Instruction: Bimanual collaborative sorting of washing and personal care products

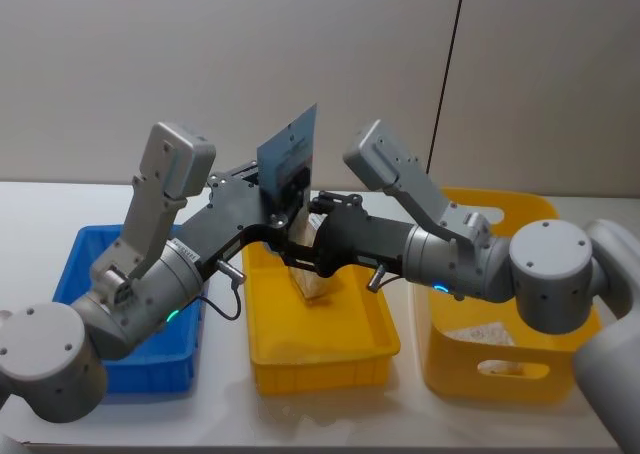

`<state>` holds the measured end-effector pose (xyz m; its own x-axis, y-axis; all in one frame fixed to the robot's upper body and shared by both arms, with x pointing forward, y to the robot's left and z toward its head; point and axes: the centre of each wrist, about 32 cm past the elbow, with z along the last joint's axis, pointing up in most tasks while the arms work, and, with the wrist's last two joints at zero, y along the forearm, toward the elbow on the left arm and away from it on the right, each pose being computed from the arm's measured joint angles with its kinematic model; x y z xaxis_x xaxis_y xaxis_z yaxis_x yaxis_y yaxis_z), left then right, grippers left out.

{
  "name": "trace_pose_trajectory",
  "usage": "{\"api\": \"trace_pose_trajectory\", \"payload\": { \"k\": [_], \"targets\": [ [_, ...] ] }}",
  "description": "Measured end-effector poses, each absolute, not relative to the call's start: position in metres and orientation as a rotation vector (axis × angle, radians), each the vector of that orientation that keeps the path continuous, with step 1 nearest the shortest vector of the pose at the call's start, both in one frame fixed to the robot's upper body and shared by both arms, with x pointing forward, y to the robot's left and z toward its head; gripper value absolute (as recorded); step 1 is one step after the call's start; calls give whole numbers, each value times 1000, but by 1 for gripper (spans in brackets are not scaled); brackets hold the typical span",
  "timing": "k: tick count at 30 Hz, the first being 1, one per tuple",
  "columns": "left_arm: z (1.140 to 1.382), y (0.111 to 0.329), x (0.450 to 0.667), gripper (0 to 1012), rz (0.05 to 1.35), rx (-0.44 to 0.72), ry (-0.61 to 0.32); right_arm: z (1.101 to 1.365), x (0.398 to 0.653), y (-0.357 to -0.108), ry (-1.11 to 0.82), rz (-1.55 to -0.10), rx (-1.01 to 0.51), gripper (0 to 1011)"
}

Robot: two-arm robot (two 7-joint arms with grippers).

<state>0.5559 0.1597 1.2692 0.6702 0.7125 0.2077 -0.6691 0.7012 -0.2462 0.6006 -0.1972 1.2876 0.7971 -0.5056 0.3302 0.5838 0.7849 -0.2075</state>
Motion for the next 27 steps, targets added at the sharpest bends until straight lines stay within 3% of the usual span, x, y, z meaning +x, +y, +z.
{"api": "trace_pose_trajectory", "payload": {
  "k": [6,10,13,16,20,27],
  "targets": [
    [1269,160,556,264,782,-154,-299,1286,601,-193,-258,-599,-302,605],
    [1269,159,556,318,781,-154,-299,1285,601,-191,-256,-601,-300,589],
    [1269,159,556,450,781,-154,-299,1284,601,-189,-256,-603,-296,556],
    [1269,159,556,508,781,-154,-299,1284,600,-187,-255,-605,-293,499],
    [1269,160,556,669,781,-154,-299,1283,600,-185,-254,-610,-288,430],
    [1269,160,556,863,781,-154,-299,1281,598,-183,-251,-624,-277,326]
  ]
}}
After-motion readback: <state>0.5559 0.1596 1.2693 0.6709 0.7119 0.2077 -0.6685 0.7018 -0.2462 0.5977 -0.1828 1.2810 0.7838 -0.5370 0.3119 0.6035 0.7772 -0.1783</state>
